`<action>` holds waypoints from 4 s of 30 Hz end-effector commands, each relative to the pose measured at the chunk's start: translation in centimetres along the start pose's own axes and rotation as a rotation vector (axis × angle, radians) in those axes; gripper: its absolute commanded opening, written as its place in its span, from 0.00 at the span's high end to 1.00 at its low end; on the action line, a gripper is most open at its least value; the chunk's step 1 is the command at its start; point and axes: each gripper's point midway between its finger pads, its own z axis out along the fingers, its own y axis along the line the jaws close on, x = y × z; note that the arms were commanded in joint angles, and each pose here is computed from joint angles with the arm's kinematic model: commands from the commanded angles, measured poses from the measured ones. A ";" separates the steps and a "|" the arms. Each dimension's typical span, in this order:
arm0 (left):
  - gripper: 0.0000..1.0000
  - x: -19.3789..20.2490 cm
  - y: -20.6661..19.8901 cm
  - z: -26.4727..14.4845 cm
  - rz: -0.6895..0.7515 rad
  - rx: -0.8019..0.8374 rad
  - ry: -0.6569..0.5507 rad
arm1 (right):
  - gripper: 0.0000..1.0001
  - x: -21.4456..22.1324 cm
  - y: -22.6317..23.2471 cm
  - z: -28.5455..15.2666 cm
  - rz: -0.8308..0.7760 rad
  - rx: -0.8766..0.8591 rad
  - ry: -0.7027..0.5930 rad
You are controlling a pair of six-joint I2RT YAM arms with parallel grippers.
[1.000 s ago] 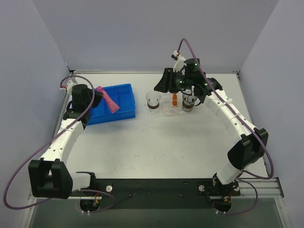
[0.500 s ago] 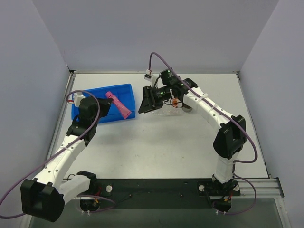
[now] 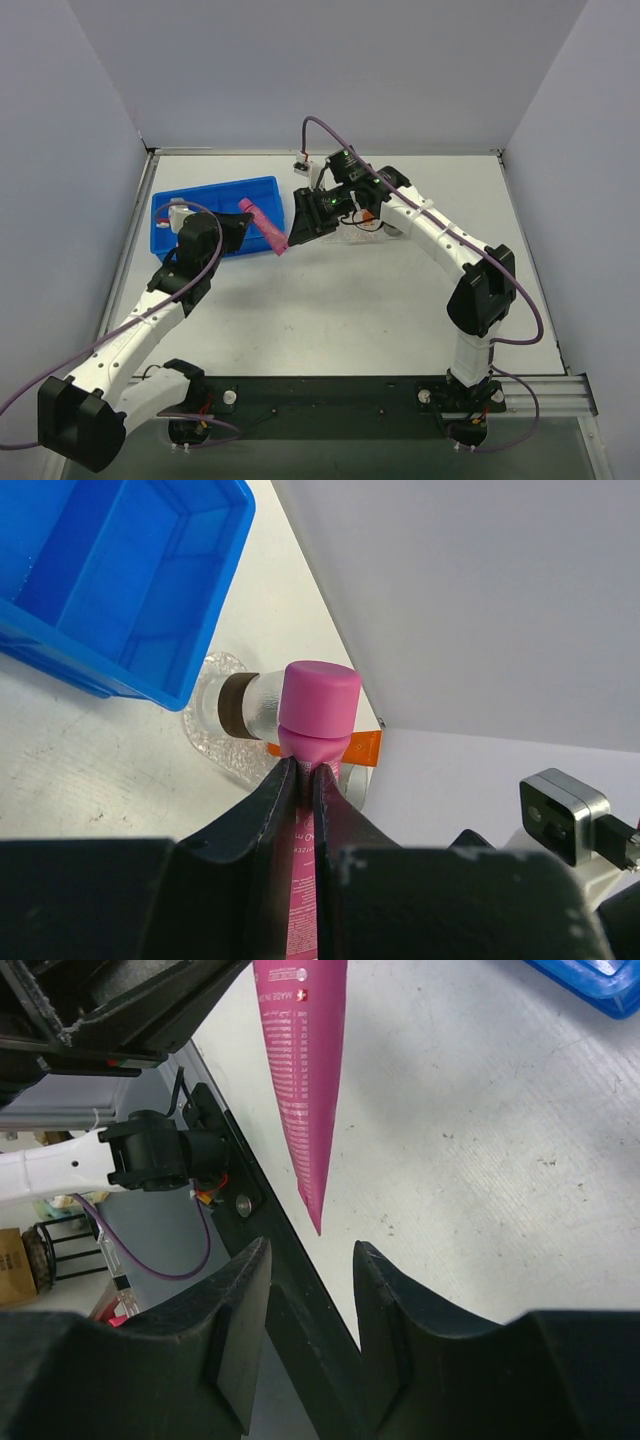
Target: Prepare toiletry sets of a toothbrush and toothpaste on the tray
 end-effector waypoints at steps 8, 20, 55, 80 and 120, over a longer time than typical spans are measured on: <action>0.97 -0.2 -3.3 -1.5 -0.108 0.119 -0.015 | 0.66 -0.1 0.1 0.2 -0.070 0.027 0.006; 0.97 0.7 -4.2 -2.0 -0.152 0.149 0.003 | 0.79 0.8 0.5 0.8 -0.081 -0.023 0.044; 0.27 6.6 -6.3 -6.7 1.204 0.621 0.411 | 1.00 7.5 -1.6 -9.1 0.078 0.055 0.221; 0.07 19.0 -3.2 -13.5 1.480 1.094 0.867 | 1.00 9.9 4.0 -10.1 0.197 -0.161 0.291; 0.75 19.1 0.7 -7.1 1.629 0.770 0.625 | 0.82 8.3 3.0 -10.4 0.196 -0.107 0.259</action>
